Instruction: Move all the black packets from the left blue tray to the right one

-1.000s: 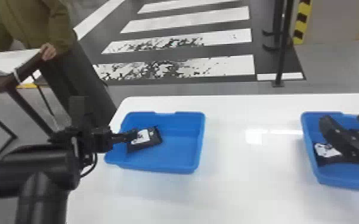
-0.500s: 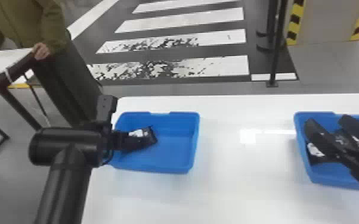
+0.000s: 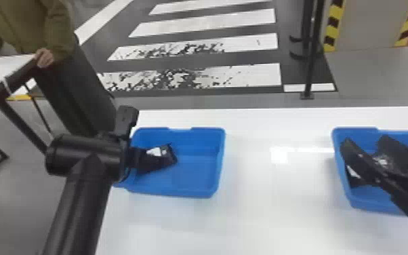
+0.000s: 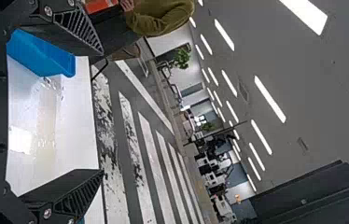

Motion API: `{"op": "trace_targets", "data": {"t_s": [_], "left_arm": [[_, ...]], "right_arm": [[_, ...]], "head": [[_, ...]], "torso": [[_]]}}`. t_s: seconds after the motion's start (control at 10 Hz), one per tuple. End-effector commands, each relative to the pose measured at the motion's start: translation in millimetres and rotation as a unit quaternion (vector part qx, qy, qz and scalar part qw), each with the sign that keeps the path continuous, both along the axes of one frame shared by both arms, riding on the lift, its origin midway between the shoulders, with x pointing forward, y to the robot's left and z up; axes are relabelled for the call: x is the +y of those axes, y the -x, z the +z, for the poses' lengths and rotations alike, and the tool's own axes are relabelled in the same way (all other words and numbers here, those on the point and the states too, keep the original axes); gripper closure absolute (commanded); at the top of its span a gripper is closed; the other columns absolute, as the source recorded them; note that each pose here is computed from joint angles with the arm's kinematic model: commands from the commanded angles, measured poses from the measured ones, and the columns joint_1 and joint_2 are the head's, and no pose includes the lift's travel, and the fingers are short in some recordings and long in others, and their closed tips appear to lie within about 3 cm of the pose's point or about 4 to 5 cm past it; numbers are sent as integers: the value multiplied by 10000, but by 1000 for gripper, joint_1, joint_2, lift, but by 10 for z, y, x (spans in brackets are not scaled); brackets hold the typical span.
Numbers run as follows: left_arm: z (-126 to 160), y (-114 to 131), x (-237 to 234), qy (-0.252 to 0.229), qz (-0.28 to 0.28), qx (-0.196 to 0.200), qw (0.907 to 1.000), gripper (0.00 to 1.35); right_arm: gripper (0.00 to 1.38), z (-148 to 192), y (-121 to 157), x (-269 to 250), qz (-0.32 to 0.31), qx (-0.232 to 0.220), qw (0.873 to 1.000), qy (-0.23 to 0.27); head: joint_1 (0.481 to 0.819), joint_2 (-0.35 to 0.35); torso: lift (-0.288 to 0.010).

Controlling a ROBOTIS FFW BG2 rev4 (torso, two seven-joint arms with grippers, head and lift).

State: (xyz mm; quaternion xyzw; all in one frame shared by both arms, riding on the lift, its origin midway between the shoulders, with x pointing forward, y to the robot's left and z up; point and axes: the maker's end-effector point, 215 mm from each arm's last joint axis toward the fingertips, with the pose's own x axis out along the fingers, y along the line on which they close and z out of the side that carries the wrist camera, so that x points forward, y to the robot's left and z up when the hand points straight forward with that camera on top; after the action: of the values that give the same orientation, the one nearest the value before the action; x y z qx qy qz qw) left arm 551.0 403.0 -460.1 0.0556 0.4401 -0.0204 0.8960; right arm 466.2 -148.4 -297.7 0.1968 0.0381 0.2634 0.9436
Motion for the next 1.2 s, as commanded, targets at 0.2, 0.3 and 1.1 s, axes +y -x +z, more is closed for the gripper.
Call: {"op": "trace_targets", "data": {"t_s": [0.2, 0.3, 1.1], "left_arm": [[-163, -90, 10, -54, -39, 195, 9998, 121], [-180, -103, 14, -65, -37, 223, 9997, 134], [-310, 32, -65, 254, -28, 260, 9993, 1208]], "right_arm": [[125, -9, -14, 5, 21, 11, 10000, -50], [125, -8, -20, 32, 55, 22, 9999, -97], [125, 1, -17, 54, 129, 21, 9996, -232]], "head": [[695, 274], [695, 272], [695, 280]], "torso": [[-140], [-140], [-140]]}}
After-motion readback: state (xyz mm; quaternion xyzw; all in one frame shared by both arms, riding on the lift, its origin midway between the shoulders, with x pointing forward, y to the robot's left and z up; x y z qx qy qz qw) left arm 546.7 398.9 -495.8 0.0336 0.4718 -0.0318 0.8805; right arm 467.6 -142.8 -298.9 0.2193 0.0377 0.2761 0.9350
